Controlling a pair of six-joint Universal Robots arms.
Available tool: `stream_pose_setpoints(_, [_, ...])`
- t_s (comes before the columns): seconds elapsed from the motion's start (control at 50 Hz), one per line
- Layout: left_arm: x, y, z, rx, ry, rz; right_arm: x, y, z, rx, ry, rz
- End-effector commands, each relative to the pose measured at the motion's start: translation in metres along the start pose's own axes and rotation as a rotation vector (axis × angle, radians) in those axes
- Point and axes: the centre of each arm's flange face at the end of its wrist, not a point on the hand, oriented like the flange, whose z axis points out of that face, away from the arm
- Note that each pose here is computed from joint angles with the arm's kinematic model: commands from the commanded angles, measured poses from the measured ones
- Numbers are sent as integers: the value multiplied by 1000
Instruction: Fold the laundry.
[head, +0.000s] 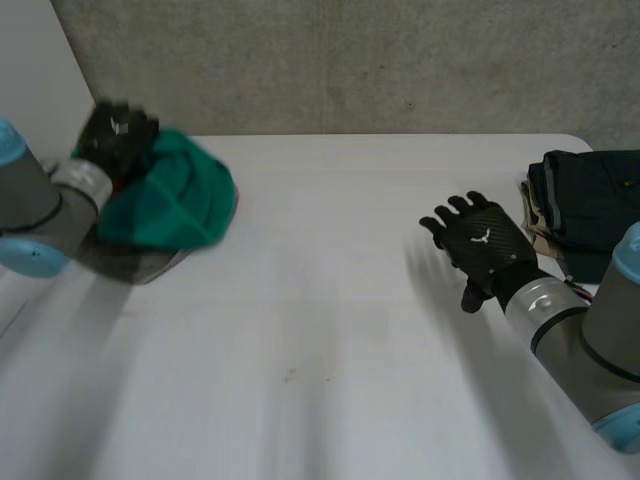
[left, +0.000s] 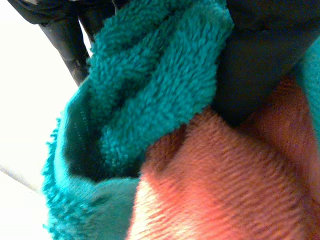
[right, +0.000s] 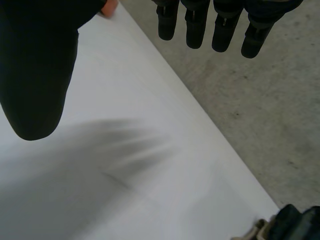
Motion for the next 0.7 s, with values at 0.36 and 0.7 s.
stream_pose_setpoints(0.36, [182, -168, -102, 150, 385, -376, 37, -20, -8, 45, 115, 6])
stream_pose_setpoints(0.7, [191, -164, -125, 9, 351, -355, 65, -30, -6, -42, 121, 209])
